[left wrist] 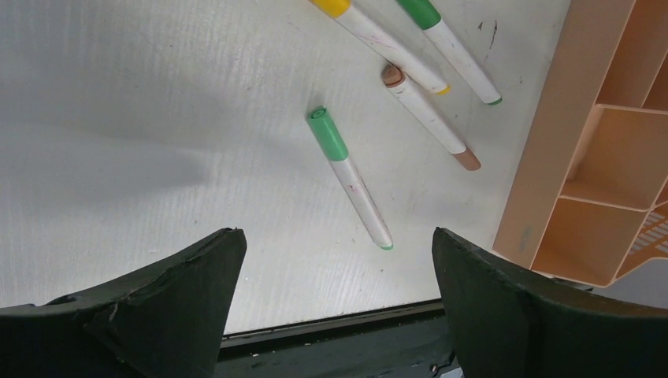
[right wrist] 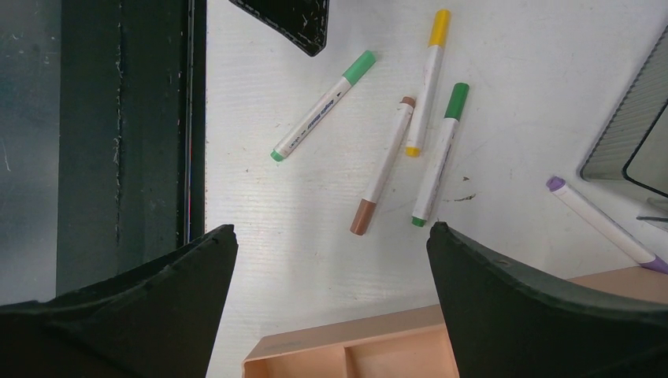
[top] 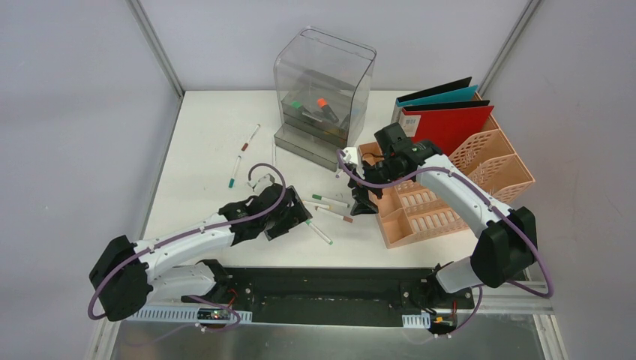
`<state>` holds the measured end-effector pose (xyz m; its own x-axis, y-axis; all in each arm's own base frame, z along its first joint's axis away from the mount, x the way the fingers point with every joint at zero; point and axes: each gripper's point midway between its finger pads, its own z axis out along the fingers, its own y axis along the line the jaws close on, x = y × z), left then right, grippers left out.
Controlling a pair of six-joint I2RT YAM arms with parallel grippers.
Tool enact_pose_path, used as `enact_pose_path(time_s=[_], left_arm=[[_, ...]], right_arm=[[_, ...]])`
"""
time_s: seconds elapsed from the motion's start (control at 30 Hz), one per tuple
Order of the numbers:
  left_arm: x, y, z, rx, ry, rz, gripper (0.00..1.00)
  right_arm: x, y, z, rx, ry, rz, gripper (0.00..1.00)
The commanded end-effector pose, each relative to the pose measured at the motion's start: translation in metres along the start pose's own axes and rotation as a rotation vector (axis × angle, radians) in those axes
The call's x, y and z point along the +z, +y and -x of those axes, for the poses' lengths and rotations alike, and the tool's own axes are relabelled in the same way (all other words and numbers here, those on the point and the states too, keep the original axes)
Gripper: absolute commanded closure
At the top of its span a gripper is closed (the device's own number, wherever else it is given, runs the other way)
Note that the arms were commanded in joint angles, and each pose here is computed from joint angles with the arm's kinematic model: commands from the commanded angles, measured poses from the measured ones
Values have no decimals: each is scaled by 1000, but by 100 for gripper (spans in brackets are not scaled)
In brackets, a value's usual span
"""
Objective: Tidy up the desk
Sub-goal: Pick up the stationery from the center of the board.
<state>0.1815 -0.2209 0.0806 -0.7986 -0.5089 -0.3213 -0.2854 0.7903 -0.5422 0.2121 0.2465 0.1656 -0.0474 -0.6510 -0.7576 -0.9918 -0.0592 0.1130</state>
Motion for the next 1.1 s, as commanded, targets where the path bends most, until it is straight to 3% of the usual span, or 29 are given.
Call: enact_pose_path(time_s=[0.0,1.07], left_arm=[[-3,-27,10,5,-55,-42,7],[12,-33,-24,142,-23,48,9]], right_arm=[[-6,-2,14,-55,-32,-8,6],[-7,0,15,-59,-35,-1,5]])
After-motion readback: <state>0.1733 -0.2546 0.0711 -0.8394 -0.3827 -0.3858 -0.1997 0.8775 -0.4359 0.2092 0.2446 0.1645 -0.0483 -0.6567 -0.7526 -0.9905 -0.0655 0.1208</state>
